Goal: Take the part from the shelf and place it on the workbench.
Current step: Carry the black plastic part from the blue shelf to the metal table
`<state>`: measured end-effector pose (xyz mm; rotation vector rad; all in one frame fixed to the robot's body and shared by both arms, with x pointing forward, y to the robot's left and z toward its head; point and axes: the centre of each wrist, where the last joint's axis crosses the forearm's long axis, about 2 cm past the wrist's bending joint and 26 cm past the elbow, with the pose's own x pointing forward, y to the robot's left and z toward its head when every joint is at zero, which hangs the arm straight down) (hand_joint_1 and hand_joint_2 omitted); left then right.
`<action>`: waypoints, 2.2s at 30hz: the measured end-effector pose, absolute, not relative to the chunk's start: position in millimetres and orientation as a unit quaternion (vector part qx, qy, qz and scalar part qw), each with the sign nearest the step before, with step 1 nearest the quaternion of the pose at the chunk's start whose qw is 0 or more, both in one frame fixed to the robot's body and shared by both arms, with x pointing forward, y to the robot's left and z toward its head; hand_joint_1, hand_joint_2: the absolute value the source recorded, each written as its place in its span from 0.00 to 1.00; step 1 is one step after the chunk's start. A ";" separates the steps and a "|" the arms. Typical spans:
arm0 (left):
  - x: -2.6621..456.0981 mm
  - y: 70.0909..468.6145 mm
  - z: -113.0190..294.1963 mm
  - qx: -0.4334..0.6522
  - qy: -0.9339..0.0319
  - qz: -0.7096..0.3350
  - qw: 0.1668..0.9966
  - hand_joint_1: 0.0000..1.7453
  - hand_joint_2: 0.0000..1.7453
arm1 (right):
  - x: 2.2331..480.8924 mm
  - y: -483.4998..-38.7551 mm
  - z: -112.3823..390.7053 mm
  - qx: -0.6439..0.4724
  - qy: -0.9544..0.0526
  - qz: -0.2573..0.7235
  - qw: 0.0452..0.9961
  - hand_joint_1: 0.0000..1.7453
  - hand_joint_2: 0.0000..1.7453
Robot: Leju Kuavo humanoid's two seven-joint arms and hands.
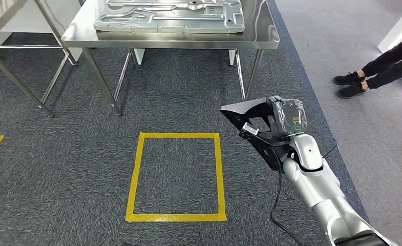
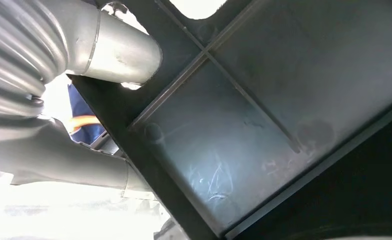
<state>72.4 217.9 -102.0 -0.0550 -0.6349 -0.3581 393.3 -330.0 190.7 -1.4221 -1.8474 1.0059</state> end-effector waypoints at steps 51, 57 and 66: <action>59.1 224.0 -105.1 -0.065 -0.258 -0.102 0.958 0.00 1.00 | 449.5 -353.8 286.4 -0.584 -0.645 0.429 0.242 1.00 1.00; 55.1 231.1 -106.6 -0.059 -0.253 -0.099 0.961 0.00 1.00 | 448.4 -349.1 277.3 -0.576 -0.643 0.439 0.249 1.00 1.00; 66.4 229.8 -104.7 -0.051 -0.262 -0.086 0.960 0.00 1.00 | 449.2 -352.2 281.0 -0.576 -0.643 0.440 0.247 1.00 1.00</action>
